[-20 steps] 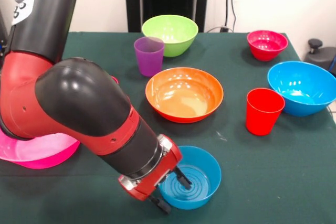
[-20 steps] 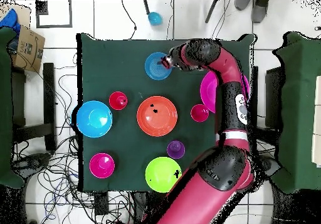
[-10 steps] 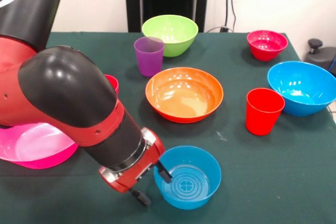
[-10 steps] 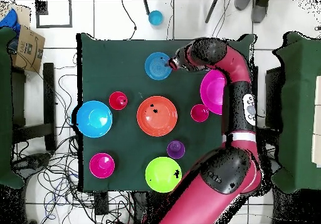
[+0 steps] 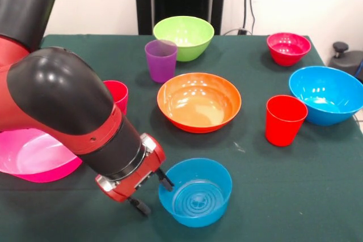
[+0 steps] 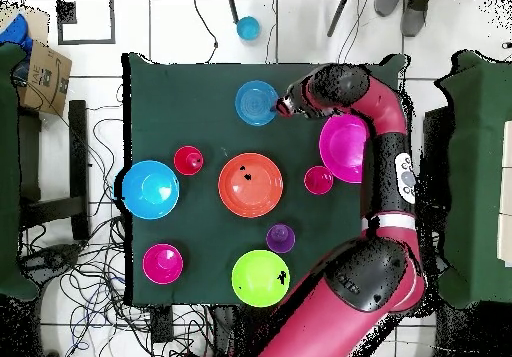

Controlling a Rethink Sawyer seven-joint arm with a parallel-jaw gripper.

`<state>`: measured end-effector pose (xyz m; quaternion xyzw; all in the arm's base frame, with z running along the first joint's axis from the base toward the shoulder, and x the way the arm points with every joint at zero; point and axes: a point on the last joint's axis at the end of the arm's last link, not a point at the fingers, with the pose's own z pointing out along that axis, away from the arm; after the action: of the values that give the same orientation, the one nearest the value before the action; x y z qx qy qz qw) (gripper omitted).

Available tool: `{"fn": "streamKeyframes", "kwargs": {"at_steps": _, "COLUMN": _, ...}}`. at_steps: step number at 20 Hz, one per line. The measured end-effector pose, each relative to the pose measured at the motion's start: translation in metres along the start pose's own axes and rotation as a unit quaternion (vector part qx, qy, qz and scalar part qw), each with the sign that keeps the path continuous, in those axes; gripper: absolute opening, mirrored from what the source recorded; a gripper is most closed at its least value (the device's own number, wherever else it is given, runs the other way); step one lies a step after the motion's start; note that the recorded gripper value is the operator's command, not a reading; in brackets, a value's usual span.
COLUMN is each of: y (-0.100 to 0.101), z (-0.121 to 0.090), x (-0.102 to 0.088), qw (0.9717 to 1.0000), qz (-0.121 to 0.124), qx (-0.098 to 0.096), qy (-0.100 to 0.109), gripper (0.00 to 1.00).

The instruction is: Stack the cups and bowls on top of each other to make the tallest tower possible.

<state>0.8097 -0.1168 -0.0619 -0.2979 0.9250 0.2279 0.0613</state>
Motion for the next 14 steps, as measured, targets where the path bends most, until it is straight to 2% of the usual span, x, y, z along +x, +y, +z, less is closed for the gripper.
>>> {"fn": "streamKeyframes", "kwargs": {"at_steps": 8, "y": -0.0048, "z": -0.0001, "x": 0.0084, "qw": 1.0000, "qz": 0.005, "qx": 0.001, "qy": 0.004, "gripper": 1.00}}
{"fn": "streamKeyframes", "kwargs": {"at_steps": 14, "y": -0.0023, "z": -0.0002, "x": 0.0111, "qw": 0.9999, "qz": 0.005, "qx": -0.008, "qy": 0.013, "gripper": 1.00}}
